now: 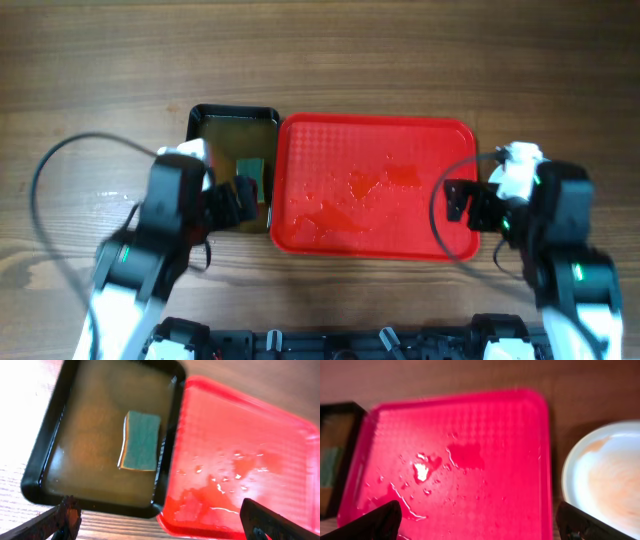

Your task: Clean dirty plates on tray and stack at the side

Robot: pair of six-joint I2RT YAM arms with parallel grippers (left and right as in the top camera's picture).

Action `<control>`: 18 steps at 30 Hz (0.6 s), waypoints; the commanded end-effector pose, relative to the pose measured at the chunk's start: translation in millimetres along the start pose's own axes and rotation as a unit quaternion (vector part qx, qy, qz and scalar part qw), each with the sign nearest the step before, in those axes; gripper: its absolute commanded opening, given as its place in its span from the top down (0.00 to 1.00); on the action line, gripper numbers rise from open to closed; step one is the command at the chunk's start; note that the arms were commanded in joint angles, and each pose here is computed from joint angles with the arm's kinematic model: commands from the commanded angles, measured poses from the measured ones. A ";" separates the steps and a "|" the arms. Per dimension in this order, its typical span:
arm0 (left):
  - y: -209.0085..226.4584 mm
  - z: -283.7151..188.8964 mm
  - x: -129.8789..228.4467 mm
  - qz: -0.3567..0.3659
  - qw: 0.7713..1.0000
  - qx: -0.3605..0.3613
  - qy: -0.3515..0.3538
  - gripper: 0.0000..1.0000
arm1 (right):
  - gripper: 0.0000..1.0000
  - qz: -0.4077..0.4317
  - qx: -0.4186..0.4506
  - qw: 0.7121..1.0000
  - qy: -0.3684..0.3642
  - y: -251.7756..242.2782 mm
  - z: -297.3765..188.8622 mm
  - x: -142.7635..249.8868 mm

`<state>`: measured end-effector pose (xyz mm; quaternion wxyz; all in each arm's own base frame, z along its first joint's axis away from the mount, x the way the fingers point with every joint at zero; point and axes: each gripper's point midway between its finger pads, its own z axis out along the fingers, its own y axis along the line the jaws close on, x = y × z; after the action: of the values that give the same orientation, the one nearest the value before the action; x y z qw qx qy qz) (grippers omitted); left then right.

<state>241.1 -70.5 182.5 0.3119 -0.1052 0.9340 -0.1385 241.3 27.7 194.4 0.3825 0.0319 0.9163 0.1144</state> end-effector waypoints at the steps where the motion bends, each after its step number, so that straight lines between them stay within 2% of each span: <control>1: -3.3 -37.2 -3.4 -0.004 0.997 0.039 -0.073 0.00 | 0.01 -0.026 0.002 0.996 -0.082 5.9 -36.4 -13.5; 6: -4.2 -66.4 -3.9 -0.003 0.990 0.067 -0.122 0.00 | 0.00 -0.031 -0.001 0.994 -0.105 8.5 -47.1 -15.8; 18: -1.6 -64.7 0.8 -0.003 0.992 0.061 -0.112 0.00 | 0.00 -0.033 -0.002 0.993 -0.112 9.4 -51.0 -15.6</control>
<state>201.5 -59.7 234.6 0.4217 -0.0976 0.8828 -0.1824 219.7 26.8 236.0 0.4715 0.0216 0.8748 0.1095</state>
